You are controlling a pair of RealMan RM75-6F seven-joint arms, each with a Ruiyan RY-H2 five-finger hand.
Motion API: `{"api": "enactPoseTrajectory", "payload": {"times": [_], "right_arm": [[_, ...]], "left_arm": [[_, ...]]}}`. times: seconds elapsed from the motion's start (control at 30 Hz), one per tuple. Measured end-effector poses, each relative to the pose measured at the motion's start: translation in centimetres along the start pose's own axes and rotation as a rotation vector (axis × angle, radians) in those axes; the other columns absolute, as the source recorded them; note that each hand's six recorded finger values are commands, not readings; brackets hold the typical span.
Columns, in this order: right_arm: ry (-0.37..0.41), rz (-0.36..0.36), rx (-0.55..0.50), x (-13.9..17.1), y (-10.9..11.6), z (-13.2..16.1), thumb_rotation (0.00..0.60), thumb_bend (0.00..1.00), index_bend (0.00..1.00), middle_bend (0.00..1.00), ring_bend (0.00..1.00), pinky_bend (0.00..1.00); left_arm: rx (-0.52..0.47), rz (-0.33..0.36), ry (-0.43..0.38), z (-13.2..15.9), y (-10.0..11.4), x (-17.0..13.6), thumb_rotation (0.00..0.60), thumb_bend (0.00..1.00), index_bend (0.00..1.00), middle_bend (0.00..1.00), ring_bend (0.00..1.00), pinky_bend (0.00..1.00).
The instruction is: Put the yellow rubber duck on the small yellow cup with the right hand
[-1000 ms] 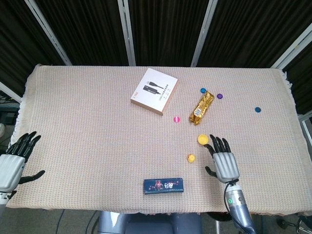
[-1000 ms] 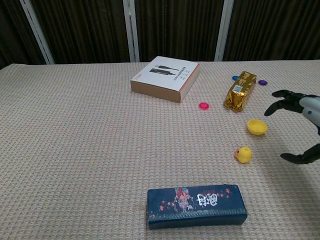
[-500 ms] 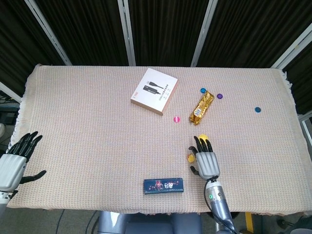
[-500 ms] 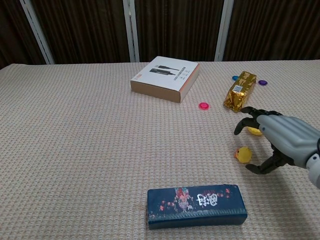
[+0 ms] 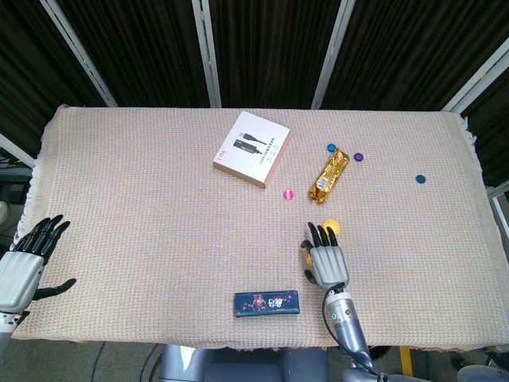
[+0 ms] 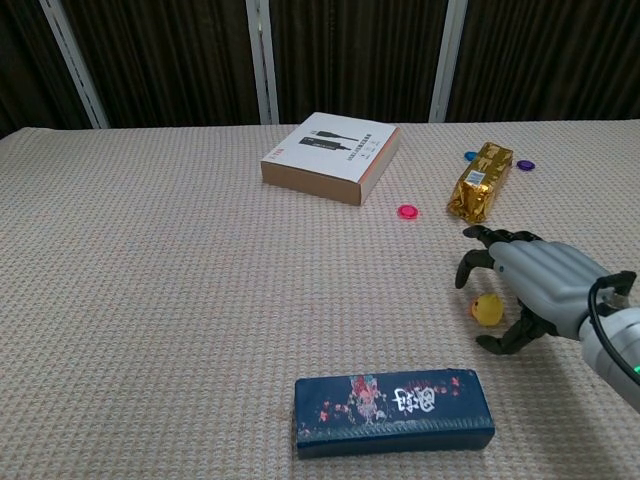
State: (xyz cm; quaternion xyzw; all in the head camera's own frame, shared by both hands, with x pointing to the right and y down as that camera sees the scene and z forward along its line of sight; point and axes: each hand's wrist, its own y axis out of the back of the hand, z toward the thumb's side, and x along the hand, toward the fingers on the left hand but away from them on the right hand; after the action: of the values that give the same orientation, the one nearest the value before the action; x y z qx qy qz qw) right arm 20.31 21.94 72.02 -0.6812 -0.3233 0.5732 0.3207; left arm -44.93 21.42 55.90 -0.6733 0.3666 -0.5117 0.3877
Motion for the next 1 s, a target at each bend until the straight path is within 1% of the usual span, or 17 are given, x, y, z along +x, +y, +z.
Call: {"api": "enactPoseTrajectory", "payload": {"times": [0.17, 0.37, 0.6, 1.0], "right_arm": [[-0.005, 0.000, -0.003, -0.3, 0.0, -0.5, 0.600, 0.21, 0.42, 0.00, 0.00, 0.00], [0.006, -0.005, 0.015, -0.4, 0.0, -0.7, 0.600, 0.23, 0.45, 0.00, 0.00, 0.00], [0.009, -0.012, 0.011, -0.4, 0.3, -0.9, 0.600, 0.23, 0.49, 0.00, 0.00, 0.00], [0.008, -0.026, 0.007, -0.6, 0.6, -1.1, 0.600, 0.23, 0.51, 0.00, 0.00, 0.00]], "left_arm": [[0.001, -0.002, -0.001, 0.1, 0.0, 0.0, 0.600, 0.00, 0.00, 0.00, 0.00, 0.21], [0.002, 0.000, -0.003, 0.1, 0.0, 0.0, 0.600, 0.00, 0.00, 0.00, 0.00, 0.21], [0.000, -0.003, -0.002, 0.1, 0.0, 0.0, 0.600, 0.00, 0.00, 0.00, 0.00, 0.21], [0.002, -0.004, -0.002, 0.1, 0.0, 0.0, 0.600, 0.00, 0.00, 0.00, 0.00, 0.21]]}}
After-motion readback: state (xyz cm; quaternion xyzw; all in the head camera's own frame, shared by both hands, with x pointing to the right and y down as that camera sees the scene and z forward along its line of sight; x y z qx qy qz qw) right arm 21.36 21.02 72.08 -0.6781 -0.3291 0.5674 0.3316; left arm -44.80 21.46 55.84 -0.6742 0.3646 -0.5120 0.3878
